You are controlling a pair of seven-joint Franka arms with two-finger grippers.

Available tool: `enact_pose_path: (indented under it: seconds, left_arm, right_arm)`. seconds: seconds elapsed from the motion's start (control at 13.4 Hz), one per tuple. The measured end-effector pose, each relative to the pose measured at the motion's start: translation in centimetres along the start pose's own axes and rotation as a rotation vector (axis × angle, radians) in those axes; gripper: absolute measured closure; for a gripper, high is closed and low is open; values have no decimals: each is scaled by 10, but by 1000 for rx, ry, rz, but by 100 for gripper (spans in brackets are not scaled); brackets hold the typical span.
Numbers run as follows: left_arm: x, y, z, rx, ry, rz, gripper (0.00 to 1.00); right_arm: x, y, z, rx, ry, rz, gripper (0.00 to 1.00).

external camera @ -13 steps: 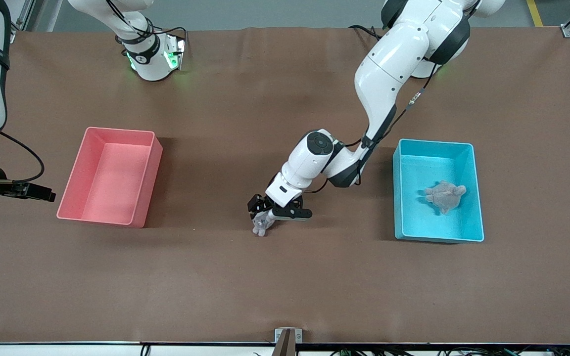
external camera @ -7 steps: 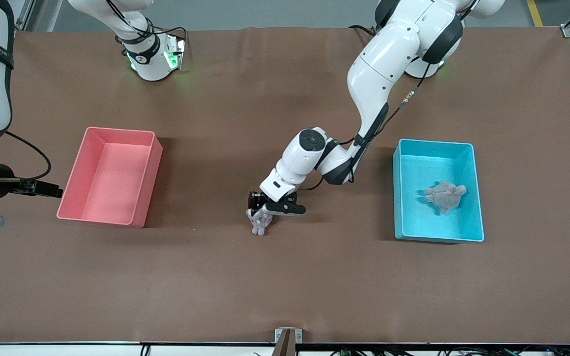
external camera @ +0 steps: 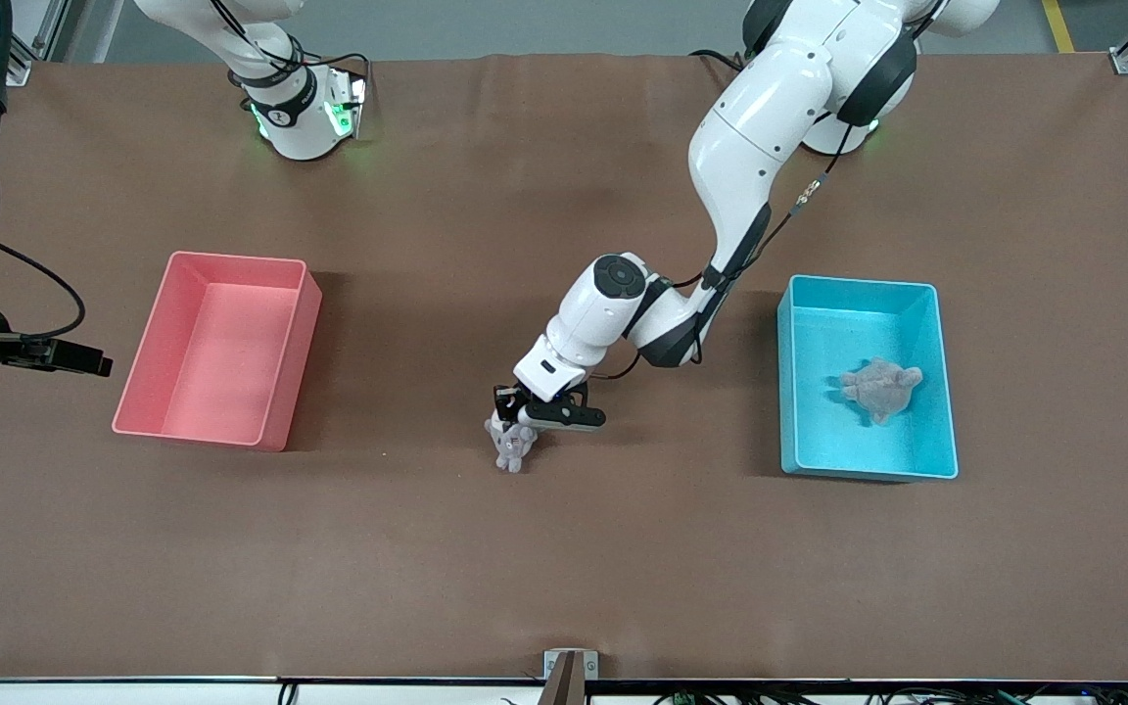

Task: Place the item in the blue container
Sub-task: 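Grasp the second plush with the left gripper while the right gripper withdraws, then carry the second plush into the blue box with the left gripper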

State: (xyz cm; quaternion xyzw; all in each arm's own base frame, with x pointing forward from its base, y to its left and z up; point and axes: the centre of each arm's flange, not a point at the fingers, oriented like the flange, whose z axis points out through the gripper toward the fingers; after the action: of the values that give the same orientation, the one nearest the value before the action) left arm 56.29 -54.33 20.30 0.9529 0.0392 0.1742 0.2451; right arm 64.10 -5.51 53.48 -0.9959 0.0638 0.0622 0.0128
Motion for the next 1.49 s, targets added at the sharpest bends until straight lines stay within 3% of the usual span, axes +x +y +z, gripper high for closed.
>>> enact_pose_path:
  seconds: [0.22, 0.45, 0.67, 0.82, 1.04, 1.49]
  left_arm:
    - [20, 26, -45, 87, -69, 11, 74]
    - [58, 44, -130, 216, -152, 27, 73]
    - [97, 20, -221, 343, -281, 90, 74]
    - [119, -15, -272, 376, -359, 135, 74]
    - [120, -64, -322, 411, -399, 155, 74]
    - [119, -180, -357, 448, -480, 209, 76]
  right_arm:
    - [-7, -9, -12, -3, 12, -19, 0]
    - [-14, -18, -22, -15, 27, -39, 0]
    - [-17, 0, -29, -24, 30, -65, 0]
    - [-21, 11, -35, -26, 32, -64, 0]
    - [-25, 24, -40, -28, 35, -70, 0]
    - [-25, 26, -38, -26, 31, -74, 0]
